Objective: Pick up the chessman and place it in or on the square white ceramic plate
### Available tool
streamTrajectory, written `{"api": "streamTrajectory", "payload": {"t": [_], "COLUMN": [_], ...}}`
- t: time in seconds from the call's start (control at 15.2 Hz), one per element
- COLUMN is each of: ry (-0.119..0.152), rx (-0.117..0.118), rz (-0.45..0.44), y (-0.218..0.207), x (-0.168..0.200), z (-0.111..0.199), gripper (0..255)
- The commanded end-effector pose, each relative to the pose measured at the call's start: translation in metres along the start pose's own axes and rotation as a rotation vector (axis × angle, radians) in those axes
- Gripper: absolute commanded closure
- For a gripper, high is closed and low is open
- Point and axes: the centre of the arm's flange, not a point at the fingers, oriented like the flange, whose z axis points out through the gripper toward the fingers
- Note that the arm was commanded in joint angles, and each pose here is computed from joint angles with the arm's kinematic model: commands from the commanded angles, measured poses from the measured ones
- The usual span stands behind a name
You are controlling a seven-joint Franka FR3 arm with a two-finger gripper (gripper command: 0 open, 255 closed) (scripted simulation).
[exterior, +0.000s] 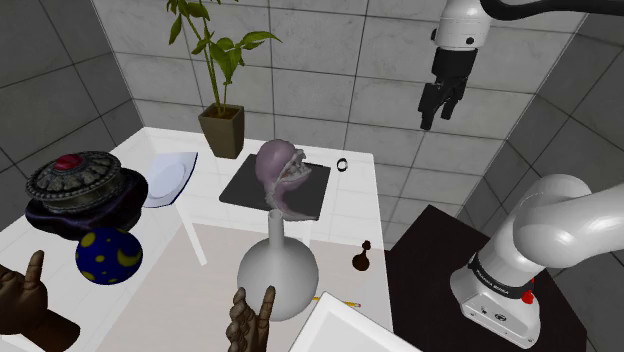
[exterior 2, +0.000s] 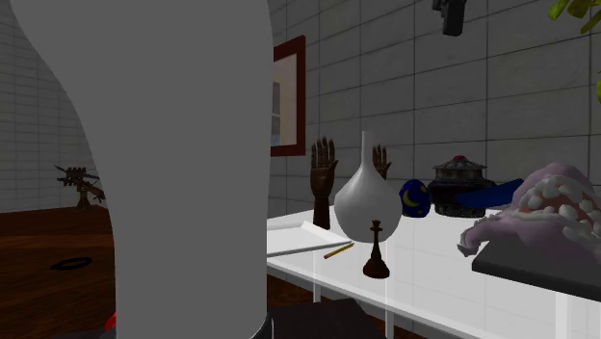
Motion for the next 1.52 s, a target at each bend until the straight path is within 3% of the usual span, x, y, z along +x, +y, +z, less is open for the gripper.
{"api": "streamTrajectory", "payload": {"t": [0.0, 1.45], "ry": [0.000, 0.205], "rx": [0.000, 0.071], "rz": [0.000, -0.087], "y": [0.000, -0.173], "x": [0.000, -0.049], "z": [0.000, 0.226], "gripper": [0, 0]}}
